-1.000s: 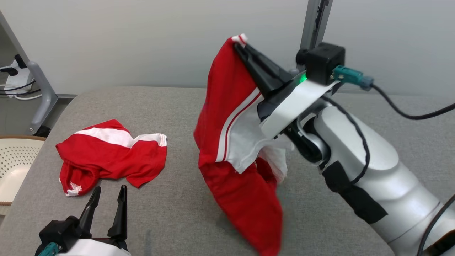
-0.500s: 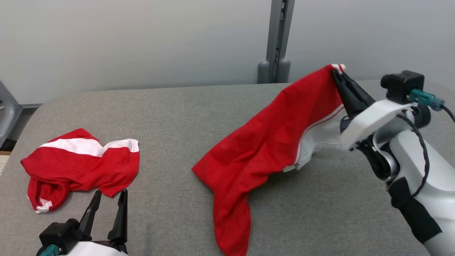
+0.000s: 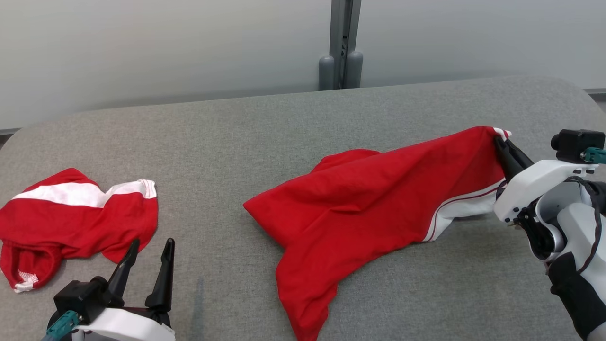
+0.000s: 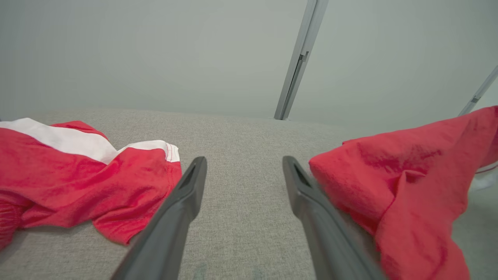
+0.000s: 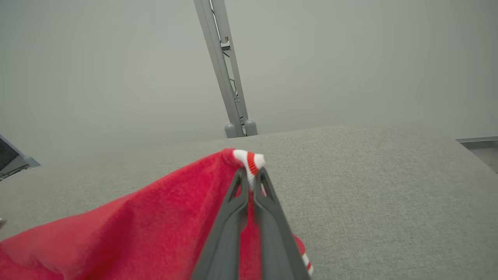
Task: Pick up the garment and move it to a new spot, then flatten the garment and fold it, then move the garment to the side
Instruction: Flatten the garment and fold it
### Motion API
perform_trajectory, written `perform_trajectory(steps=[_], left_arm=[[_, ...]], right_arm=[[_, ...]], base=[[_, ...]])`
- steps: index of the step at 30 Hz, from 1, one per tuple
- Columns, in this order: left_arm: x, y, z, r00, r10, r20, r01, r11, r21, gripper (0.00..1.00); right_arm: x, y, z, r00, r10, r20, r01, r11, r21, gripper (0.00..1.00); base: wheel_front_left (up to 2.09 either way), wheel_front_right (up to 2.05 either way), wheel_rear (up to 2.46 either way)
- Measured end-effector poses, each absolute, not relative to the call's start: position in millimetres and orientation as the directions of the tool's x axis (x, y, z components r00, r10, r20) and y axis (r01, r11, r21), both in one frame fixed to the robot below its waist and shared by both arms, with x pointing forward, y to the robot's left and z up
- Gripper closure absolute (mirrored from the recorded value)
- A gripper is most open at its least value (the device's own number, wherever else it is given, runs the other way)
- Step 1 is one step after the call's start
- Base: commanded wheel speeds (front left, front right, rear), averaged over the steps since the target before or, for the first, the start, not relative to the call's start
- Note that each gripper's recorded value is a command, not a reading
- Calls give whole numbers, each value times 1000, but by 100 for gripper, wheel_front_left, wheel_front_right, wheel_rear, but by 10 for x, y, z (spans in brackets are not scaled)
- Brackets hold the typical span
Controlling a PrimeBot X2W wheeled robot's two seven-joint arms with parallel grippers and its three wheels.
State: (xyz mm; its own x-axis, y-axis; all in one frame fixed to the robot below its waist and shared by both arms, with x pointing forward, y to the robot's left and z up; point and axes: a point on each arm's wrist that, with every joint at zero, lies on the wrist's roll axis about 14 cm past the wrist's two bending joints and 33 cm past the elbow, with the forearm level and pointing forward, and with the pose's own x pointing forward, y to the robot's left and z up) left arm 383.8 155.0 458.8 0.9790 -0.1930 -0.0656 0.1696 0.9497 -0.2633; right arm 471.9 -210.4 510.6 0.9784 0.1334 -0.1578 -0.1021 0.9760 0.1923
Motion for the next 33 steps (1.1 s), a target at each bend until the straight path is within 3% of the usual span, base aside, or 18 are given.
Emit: perform_trajectory(steps=[1,2,3,11,18,24,33], left_arm=[[3844,1549,4571,978,-196,-71,172,949,-263,0],[3852,1540,4561,977,-201,-74,175,948,-264,0],[3863,1529,4551,975,-207,-78,180,948,-263,0],[3875,1426,4502,966,-242,-91,208,937,-281,0],[3877,1423,4537,966,-244,-82,211,934,-290,0],[3872,1305,4609,960,-273,-61,244,923,-297,0],[3818,1000,4624,925,-367,-100,318,890,-326,0]], right_arm=[[4724,-2120,5060,976,128,-175,-94,977,194,66],[4735,-2120,5034,975,127,-183,-90,976,196,18],[4750,-2107,5020,974,128,-186,-91,976,196,0],[4824,-2422,5000,990,3,-141,30,973,228,0],[4796,-2253,5164,998,34,-46,-21,966,259,0],[4456,-2130,5197,999,34,39,-44,955,292,0],[3855,-2210,5025,995,-81,59,56,941,334,0]], base=[[0,0,0],[0,0,0],[0,0,0],[0,0,0],[0,0,0],[0,0,0],[0,0,0]])
